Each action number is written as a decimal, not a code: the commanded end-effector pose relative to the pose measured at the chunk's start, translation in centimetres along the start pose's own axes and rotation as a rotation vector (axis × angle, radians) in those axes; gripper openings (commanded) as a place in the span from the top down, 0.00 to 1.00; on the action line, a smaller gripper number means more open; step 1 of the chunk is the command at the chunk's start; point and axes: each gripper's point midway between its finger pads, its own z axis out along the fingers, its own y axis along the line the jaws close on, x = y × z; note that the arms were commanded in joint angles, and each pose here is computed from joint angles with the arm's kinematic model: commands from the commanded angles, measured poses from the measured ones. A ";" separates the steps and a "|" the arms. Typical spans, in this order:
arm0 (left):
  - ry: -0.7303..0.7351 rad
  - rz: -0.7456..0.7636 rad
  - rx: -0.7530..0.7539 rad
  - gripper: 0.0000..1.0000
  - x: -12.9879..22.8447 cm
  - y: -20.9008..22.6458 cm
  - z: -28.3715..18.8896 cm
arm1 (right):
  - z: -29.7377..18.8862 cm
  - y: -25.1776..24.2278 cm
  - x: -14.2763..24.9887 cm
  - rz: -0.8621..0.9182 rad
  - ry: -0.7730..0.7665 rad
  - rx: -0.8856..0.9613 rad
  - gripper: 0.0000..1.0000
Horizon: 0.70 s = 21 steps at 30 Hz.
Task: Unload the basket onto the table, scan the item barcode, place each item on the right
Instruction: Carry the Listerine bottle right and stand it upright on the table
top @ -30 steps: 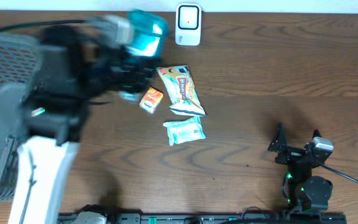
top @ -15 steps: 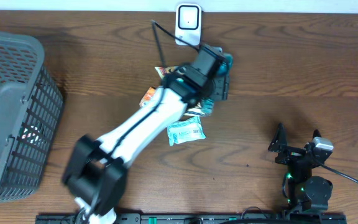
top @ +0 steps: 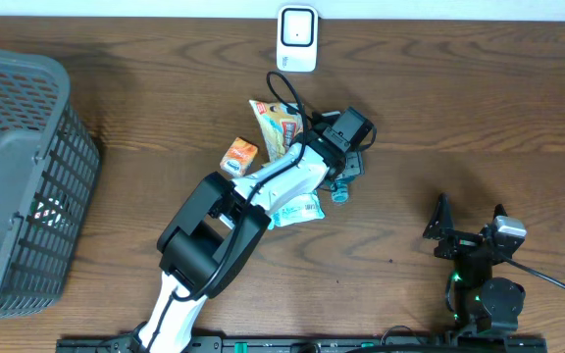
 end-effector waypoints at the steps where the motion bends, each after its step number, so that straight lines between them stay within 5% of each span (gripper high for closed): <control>1: -0.054 -0.012 0.018 0.47 -1.3 -1.1 -1.3 | 0.0 0.1 0.1 0.007 0.002 -0.006 0.01; 10: -0.094 0.051 -0.036 0.46 0.7 -1.9 -1.1 | 0.0 0.1 0.1 0.007 0.002 -0.006 0.01; 21: -0.135 0.112 -0.059 0.27 0.9 -2.3 -1.6 | 0.0 0.1 0.1 0.007 0.002 -0.006 0.01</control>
